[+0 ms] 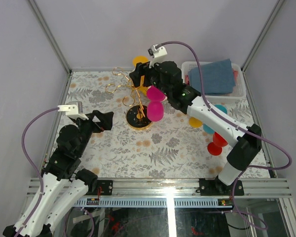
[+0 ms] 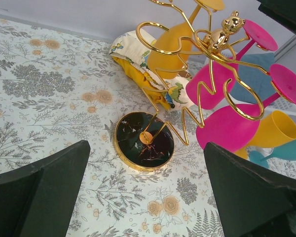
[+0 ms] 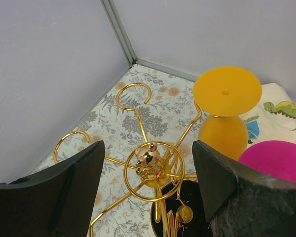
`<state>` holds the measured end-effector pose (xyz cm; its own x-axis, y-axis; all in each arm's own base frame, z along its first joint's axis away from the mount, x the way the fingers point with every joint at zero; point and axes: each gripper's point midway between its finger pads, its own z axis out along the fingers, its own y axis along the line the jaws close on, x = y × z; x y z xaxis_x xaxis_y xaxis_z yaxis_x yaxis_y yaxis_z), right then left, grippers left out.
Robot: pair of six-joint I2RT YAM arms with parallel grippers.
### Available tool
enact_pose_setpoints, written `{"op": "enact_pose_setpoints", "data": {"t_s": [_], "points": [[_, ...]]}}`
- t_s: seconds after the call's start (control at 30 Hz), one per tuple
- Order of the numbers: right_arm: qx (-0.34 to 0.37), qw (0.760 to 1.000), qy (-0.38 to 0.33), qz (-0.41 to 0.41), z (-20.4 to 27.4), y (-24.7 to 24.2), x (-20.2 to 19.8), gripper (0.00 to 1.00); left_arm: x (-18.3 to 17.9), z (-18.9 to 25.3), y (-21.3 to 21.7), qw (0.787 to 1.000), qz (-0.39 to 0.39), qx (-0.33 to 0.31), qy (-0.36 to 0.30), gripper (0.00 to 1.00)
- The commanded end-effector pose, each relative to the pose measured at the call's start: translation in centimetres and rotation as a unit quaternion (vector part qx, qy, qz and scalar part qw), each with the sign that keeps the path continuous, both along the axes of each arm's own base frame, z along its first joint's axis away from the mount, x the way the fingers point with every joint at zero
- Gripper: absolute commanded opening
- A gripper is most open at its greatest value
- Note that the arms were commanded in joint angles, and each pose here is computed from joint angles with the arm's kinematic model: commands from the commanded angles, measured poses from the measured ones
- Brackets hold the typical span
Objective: Place the wine glass upside down on the wine glass rack
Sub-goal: Adjust the wine rack at the center of the board.
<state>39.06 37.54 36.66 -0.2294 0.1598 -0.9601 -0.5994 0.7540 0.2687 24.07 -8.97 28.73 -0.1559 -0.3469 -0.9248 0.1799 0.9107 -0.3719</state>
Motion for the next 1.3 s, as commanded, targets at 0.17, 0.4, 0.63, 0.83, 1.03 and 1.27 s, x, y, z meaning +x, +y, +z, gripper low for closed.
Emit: {"op": "enact_pose_setpoints", "data": {"t_s": [0.17,0.4,0.63,0.83,1.03,1.27], "points": [[-0.034,0.995,-0.066,-0.074,2.3,0.2,0.4,0.71,0.3,0.8,-0.1,1.000,-0.004,-0.012,-0.010,1.00],[-0.060,0.994,-0.060,-0.069,0.5,2.0,0.6,0.67,0.5,0.8,0.0,1.000,-0.006,-0.013,-0.009,1.00],[-0.077,0.993,-0.051,-0.072,-1.0,2.8,1.4,0.60,0.6,0.7,0.3,1.000,-0.004,-0.014,-0.009,1.00],[-0.094,0.991,-0.046,-0.081,-2.1,2.8,1.9,0.51,0.6,0.6,0.5,1.000,-0.001,-0.015,-0.009,1.00],[-0.102,0.990,-0.047,-0.086,-2.2,2.8,2.2,0.36,0.7,0.7,0.6,1.000,0.000,-0.018,-0.011,1.00],[-0.124,0.987,-0.052,-0.084,-2.0,2.9,2.6,0.19,0.8,0.6,0.6,1.000,-0.002,-0.019,-0.009,1.00]]}}
